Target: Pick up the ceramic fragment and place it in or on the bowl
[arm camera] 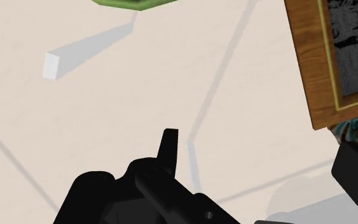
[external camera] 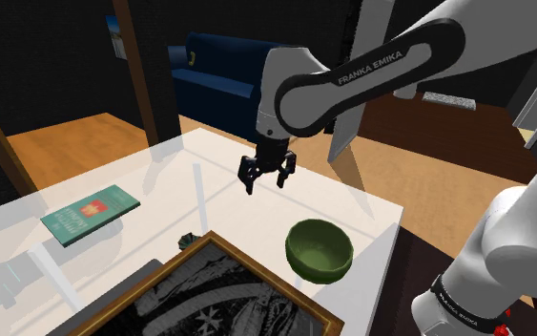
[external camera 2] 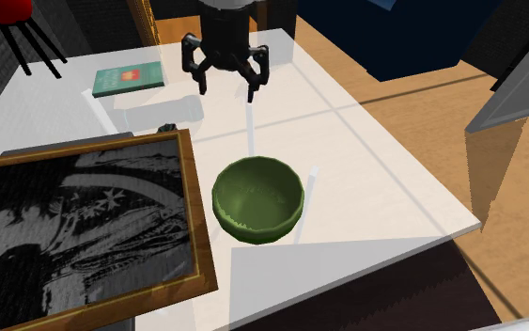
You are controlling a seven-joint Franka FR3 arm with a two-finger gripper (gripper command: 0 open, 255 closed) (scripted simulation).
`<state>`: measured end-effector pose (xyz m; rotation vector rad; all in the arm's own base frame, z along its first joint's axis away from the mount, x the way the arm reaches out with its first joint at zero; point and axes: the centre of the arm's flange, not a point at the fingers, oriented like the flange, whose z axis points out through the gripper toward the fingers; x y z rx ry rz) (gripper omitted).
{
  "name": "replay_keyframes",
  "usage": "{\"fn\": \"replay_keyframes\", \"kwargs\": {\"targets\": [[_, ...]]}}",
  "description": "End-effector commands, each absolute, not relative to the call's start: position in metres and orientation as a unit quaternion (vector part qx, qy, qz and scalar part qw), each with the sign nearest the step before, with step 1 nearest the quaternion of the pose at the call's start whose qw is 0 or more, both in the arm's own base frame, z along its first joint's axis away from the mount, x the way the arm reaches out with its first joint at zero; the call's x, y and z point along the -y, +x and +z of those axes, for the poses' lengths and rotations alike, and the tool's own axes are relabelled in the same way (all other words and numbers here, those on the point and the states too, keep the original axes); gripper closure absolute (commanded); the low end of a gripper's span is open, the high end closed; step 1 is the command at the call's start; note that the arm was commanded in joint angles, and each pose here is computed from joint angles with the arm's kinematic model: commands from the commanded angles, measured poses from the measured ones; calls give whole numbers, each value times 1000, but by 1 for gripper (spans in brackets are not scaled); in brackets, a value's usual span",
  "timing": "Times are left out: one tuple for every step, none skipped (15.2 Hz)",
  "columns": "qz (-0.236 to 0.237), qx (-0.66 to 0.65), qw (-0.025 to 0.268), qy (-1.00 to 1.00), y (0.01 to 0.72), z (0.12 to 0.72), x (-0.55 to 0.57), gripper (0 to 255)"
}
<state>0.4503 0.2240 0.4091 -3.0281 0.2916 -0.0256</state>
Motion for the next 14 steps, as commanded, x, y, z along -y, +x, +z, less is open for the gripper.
{"fn": "replay_keyframes", "kwargs": {"targets": [[-8,-95,51,-994,459,395,-244,0],[-9,-95,51,-994,465,388,-253,0],[-9,-95,52,-994,471,381,-262,0],[-9,-95,52,-994,476,374,-272,0],[-9,-94,53,-994,482,367,-281,0],[-9,-94,53,-994,488,360,-291,0],[-9,-94,53,-994,493,353,-300,0],[-9,-94,54,-994,499,346,-310,0],[-9,-93,54,-994,505,339,-319,0],[-9,-93,55,-994,510,332,-329,0],[-9,-93,55,-994,516,325,-338,0],[-9,-92,55,-994,522,318,-348,0],[-9,-92,56,-994,527,311,-357,0],[-9,-92,56,-994,533,304,-367,0]]}}
